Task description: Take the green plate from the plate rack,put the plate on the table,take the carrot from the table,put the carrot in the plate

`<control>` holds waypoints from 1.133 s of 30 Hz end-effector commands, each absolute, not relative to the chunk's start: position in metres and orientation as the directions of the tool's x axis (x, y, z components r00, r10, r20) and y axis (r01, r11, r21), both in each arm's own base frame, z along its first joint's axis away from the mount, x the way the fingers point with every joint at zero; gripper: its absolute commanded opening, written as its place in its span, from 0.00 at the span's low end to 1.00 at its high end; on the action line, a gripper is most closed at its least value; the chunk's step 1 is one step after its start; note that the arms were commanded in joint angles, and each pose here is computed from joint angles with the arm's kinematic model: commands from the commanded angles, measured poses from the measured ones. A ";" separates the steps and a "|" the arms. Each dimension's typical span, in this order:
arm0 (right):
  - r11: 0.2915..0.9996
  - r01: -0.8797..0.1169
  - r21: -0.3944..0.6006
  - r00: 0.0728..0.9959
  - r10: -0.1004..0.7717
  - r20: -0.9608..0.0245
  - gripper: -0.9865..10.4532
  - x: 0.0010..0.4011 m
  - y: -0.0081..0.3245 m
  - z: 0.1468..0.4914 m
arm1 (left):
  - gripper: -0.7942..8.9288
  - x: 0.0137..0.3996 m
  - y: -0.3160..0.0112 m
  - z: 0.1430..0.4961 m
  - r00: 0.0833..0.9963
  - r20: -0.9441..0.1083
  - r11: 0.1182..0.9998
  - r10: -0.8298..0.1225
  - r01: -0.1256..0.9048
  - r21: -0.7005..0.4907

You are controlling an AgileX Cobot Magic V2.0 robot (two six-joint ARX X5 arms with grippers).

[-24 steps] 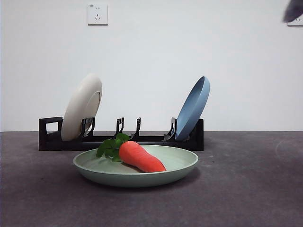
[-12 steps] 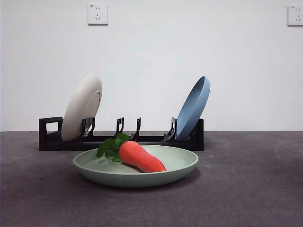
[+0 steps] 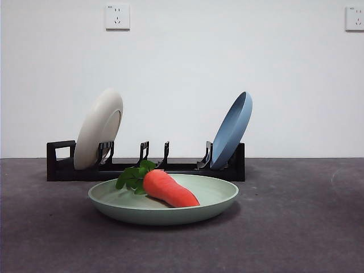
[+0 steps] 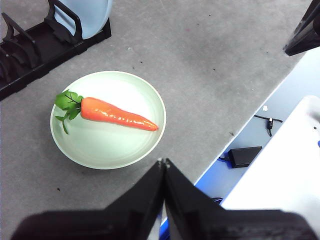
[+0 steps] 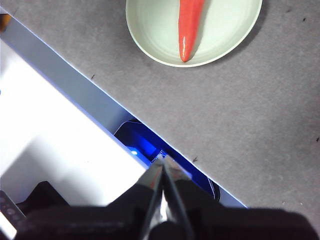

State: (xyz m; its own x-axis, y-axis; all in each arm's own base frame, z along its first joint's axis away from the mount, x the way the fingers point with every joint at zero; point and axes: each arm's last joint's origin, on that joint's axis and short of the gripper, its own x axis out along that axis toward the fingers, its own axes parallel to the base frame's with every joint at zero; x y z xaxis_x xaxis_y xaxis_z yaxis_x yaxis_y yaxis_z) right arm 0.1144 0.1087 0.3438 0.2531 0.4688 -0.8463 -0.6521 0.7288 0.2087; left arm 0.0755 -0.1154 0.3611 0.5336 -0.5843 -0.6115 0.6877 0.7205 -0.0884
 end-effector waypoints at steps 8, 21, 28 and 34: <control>0.724 -0.659 0.203 0.255 0.469 -0.846 0.09 0.114 0.109 0.343 | 0.08 0.078 -0.114 0.361 0.605 -0.591 0.738 -0.534 0.675 0.024; 0.724 -0.660 0.203 0.259 0.472 -0.843 0.09 0.113 0.108 0.344 | 0.08 0.092 -0.035 0.405 0.955 -0.074 0.945 -0.288 0.296 0.140; 0.724 -0.660 0.203 0.259 0.472 -0.843 0.09 0.113 0.108 0.344 | 0.08 0.064 -0.003 0.393 0.998 0.069 0.989 -0.005 -0.005 0.150; 0.723 -0.660 0.203 0.261 0.475 -0.840 0.09 0.112 0.107 0.345 | 0.08 0.065 0.004 0.343 0.979 0.185 0.983 0.086 -0.114 0.145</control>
